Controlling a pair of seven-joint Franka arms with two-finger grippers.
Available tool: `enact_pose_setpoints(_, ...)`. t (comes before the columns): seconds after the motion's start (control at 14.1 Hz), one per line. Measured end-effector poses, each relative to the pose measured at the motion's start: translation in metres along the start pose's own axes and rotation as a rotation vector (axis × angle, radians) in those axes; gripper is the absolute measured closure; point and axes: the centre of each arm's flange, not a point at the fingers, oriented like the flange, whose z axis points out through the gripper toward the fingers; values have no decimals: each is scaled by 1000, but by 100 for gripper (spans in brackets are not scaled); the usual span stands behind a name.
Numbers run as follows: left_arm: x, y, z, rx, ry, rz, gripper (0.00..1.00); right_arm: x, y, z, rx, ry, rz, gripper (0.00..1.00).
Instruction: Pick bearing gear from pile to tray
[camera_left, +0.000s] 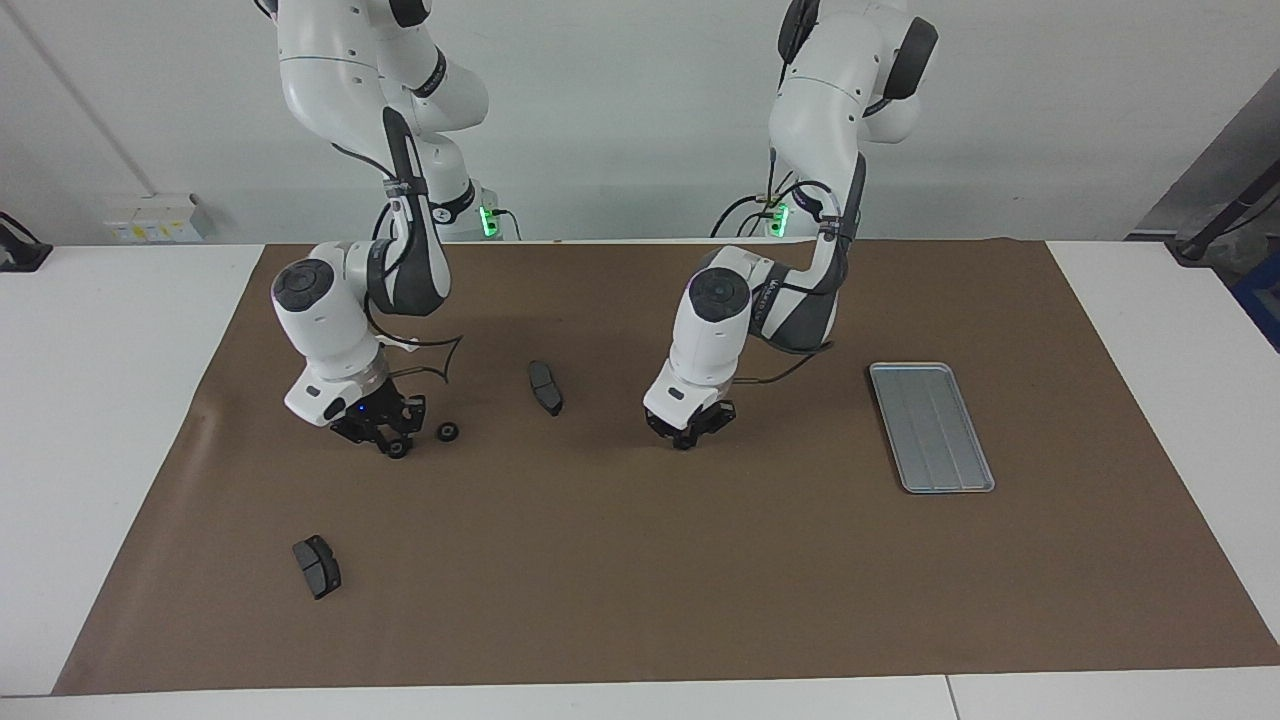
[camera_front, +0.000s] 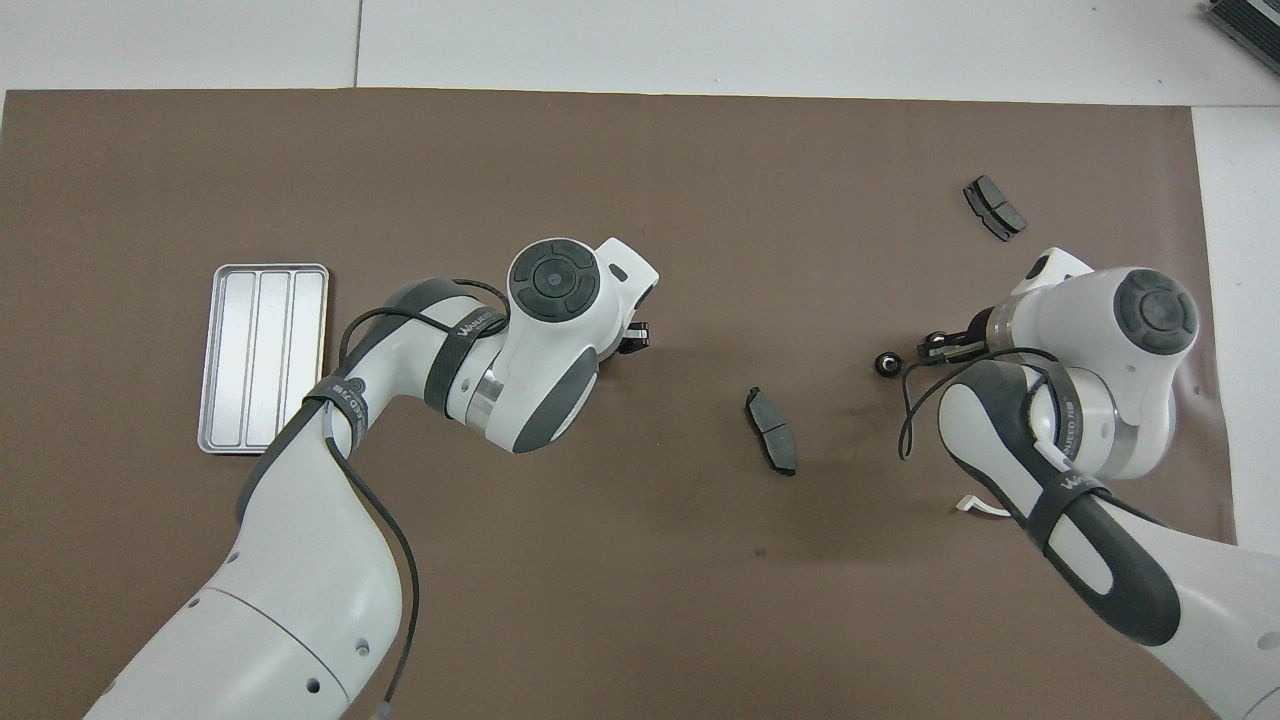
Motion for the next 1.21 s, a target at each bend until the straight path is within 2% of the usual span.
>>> enact_pose_setpoints(0.14,34,-48,-18,4,8,-24,76,0,0,0,0,0,1,66)
enact_pose_setpoints(0.36,73,-148,-50,21,-3,-7,76,4,-3,-4,0,8,4,66)
enact_pose_setpoints(0.57,86,-250,-66,27,-35,70,76,23,-13,-37,17,-7,75,66)
enact_pose_setpoints(0.71,81,-304,-58,23,-69,122,76,41,-32,-76,35,-17,140,66)
enact_pose_setpoints(0.85,70,-337,-44,20,-97,150,76,57,-69,-110,56,-12,213,66)
enact_pose_setpoints(1.14,45,-339,-15,18,-70,167,76,72,-172,-140,78,6,364,66)
enact_pose_setpoints(1.21,42,-338,-14,18,-68,170,68,73,-198,-142,77,11,398,66)
